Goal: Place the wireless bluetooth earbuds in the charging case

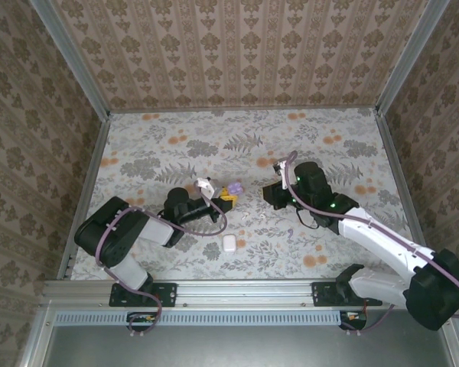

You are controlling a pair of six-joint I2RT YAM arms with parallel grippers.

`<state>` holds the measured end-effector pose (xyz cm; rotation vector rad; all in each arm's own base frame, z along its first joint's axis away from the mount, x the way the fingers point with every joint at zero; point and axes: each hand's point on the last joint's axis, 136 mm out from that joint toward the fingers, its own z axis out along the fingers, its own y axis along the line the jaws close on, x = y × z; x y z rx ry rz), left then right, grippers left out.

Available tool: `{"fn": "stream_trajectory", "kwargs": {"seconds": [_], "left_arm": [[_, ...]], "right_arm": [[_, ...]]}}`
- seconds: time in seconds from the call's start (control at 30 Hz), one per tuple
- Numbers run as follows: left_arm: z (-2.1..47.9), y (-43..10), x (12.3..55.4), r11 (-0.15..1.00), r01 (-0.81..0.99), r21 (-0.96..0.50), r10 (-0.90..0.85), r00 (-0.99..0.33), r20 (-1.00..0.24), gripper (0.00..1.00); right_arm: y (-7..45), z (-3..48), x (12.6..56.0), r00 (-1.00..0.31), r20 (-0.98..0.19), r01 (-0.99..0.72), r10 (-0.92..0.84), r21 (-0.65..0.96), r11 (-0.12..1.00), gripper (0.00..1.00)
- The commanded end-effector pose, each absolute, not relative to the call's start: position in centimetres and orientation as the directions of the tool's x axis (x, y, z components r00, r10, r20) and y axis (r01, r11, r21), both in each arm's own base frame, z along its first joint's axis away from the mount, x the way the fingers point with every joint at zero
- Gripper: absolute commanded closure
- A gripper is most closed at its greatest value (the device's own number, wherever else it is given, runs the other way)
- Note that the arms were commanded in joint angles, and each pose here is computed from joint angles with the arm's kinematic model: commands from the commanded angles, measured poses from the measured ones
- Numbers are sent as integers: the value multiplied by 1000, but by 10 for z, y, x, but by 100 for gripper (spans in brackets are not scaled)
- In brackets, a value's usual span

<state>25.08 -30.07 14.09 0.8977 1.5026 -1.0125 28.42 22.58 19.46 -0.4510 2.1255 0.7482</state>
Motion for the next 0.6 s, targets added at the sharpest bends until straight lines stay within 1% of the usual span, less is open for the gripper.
{"fn": "stream_trajectory", "kwargs": {"seconds": [0.0, 0.07, 0.1, 0.17, 0.33, 0.57], "left_arm": [[174, -308, 244, 292, 954, -73, -31, -67, -997, 90], [178, -308, 244, 291, 954, -66, -39, -58, -998, 90], [178, -309, 239, 263, 963, -64, -36, -57, -998, 90], [181, -310, 236, 243, 969, -51, -39, -43, -998, 90], [191, -311, 228, 205, 979, -13, -48, -3, -999, 90], [197, -311, 223, 189, 982, 24, -53, 35, -998, 90]], "right_arm": [[248, 234, 275, -442, -893, -695, -84, 281, 662, 84], [256, 242, 270, -410, -906, -728, -107, 255, 636, 84], [259, 244, 268, -399, -910, -739, -116, 245, 628, 84], [265, 247, 265, -383, -914, -754, -132, 226, 617, 84], [274, 249, 265, -359, -922, -766, -148, 200, 611, 85], [286, 253, 267, -339, -928, -783, -155, 187, 594, 85]]}}
